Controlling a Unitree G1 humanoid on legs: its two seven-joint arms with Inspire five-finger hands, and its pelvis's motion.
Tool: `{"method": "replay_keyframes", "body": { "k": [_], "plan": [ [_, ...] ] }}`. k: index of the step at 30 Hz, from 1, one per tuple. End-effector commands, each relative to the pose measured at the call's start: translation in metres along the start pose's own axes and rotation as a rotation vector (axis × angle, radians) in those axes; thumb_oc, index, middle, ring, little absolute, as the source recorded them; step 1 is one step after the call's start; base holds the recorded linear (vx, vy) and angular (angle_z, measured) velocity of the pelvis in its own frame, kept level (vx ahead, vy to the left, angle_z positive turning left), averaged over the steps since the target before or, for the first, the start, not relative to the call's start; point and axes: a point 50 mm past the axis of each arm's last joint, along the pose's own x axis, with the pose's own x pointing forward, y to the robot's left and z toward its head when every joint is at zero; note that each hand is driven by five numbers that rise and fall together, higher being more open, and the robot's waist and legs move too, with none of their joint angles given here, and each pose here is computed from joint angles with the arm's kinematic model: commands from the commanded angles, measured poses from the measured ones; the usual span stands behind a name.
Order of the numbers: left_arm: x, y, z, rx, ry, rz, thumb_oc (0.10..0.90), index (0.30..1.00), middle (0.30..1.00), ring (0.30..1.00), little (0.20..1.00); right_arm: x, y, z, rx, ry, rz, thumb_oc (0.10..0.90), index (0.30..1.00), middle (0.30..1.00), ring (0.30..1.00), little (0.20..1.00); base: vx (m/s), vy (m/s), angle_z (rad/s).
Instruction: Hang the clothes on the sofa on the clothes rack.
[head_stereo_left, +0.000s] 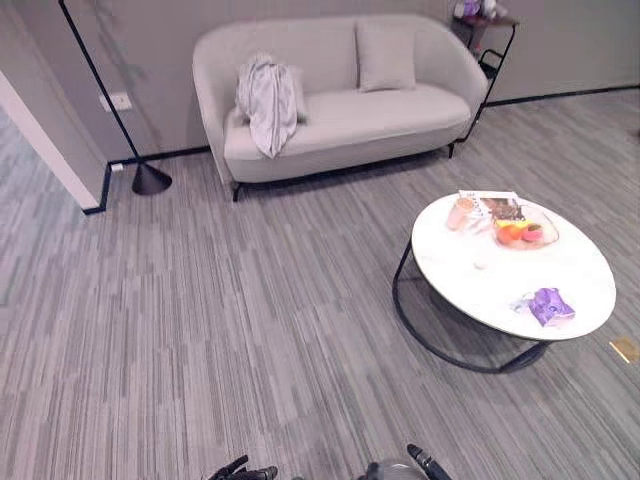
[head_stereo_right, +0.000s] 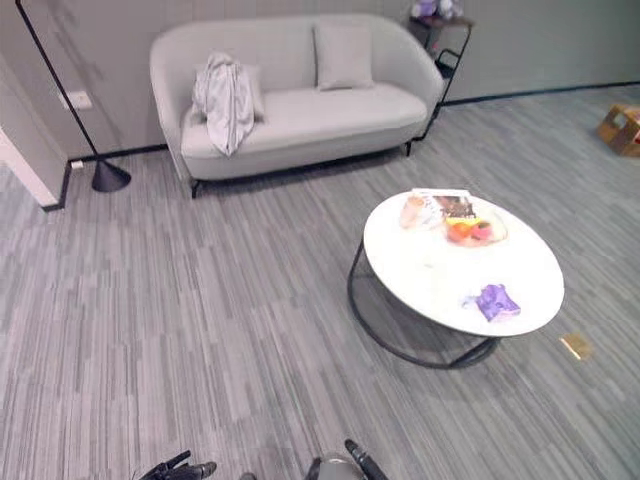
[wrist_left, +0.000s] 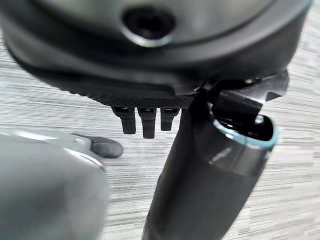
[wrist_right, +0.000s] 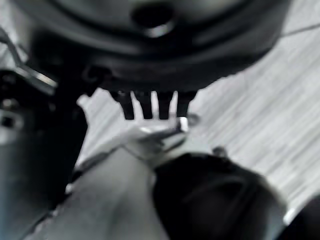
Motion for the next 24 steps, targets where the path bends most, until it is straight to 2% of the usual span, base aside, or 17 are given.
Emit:
{"method": "replay_keyframes", "body": {
  "k": [1,5,9,10,16,18,22,24],
  "plan": [
    [0.000,0.002,0.004,0.007,-0.011,0.000,0.800,0.900,0.900,0.900,0.900,-0.001,-0.004,-0.004,0.052,0.003,0.000,0.800,0.900,0.900,0.900,0.900,0.31,-0.178,-0.13],
    [0.001,0.000,0.009,0.001,-0.024,-0.002,0.800,0.900,0.900,0.900,0.900,0.000,0.002,-0.009,0.037,0.022,0.037,0.800,0.900,0.900,0.900,0.900,0.48,-0.192,-0.02],
    [-0.001,0.006,-0.001,-0.062,-0.012,0.038,0.800,0.900,0.900,0.900,0.900,-0.003,-0.007,-0.017,0.104,0.038,-0.004,0.800,0.900,0.900,0.900,0.900,0.66,-0.342,0.27],
    [-0.001,0.005,-0.002,-0.132,-0.024,0.044,0.800,0.900,0.900,0.900,0.900,-0.003,-0.009,-0.014,0.088,0.020,-0.018,0.800,0.900,0.900,0.900,0.900,0.48,-0.417,0.31],
    [0.001,0.004,0.019,-0.251,-0.126,0.073,0.800,0.900,0.900,0.900,0.900,-0.003,-0.008,0.020,0.010,-0.099,-0.043,0.800,0.900,0.900,0.900,0.900,0.36,-0.326,0.26],
    [0.001,0.002,0.022,-0.349,-0.156,0.094,0.800,0.900,0.900,0.900,0.900,-0.002,0.000,0.044,-0.051,-0.158,-0.025,0.800,0.900,0.900,0.900,0.900,0.32,-0.005,0.09],
    [0.002,-0.005,0.017,-0.491,-0.145,0.098,0.800,0.900,0.900,0.900,0.900,0.001,0.018,0.053,-0.086,-0.190,0.020,0.800,0.900,0.900,0.900,0.900,0.26,0.127,0.14],
    [0.003,-0.011,0.014,-0.643,-0.141,0.105,0.800,0.900,0.900,0.900,0.900,0.004,0.032,0.051,-0.081,-0.206,0.059,0.800,0.900,0.900,0.900,0.900,0.34,0.177,0.24]
  ]
}}
